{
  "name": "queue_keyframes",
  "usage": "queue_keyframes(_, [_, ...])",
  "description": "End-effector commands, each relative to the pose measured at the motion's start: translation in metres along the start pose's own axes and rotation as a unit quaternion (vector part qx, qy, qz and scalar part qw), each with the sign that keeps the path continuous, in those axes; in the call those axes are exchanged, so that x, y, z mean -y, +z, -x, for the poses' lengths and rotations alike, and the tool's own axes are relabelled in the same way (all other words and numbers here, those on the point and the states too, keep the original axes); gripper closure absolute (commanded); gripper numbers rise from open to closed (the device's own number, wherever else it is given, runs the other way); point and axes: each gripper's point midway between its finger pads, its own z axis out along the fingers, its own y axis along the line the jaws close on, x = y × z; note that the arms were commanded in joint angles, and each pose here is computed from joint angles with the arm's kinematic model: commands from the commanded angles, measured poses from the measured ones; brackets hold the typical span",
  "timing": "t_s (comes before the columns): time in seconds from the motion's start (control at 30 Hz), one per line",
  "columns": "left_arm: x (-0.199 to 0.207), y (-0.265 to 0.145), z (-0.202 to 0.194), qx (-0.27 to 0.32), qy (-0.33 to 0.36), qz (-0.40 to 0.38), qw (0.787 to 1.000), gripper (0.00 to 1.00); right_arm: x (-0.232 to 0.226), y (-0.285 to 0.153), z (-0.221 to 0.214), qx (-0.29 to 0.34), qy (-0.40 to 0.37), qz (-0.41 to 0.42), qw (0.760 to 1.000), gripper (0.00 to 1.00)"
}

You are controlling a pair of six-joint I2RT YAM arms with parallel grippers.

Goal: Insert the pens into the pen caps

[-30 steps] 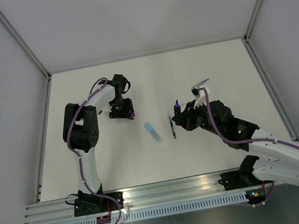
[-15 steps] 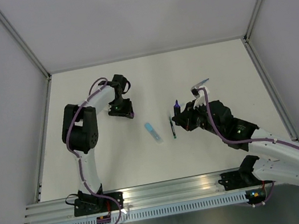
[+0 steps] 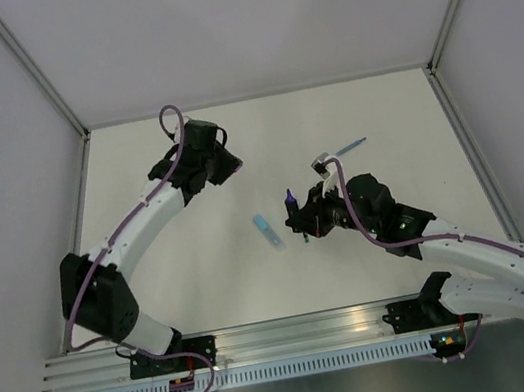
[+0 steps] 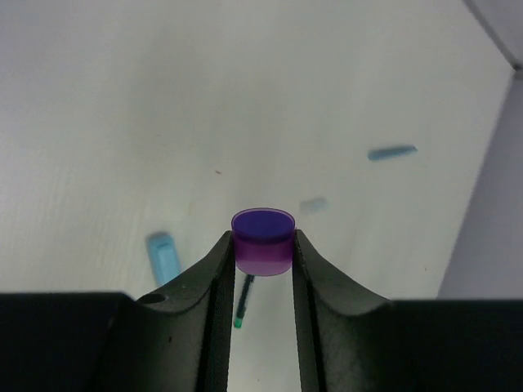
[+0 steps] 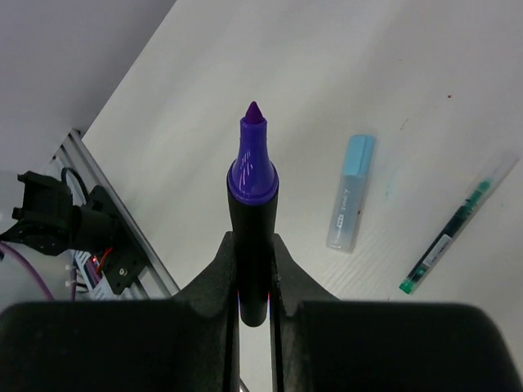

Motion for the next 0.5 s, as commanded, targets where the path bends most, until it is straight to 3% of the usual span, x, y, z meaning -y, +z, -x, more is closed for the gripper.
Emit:
queue_keyframes(0.0, [0.067, -0.067, -0.006, 0.078, 0.158, -0.185, 0.967, 0.98, -0.032, 0.007, 0.012, 0.009, -0.019, 0.081, 0.997, 1.0])
queue_keyframes(0.2, [0.083, -0.124, -0.029, 0.083, 0.196, -0.313, 0.926, 0.98, -0.038, 0.016, 0.001, -0.011, -0.018, 0.109, 0.994, 1.0])
queue_keyframes(0.47, [0.079, -0.128, -0.063, 0.034, 0.216, -0.35, 0.911, 0.98, -0.039, 0.014, 0.003, -0.002, -0.023, 0.111, 0.994, 1.0])
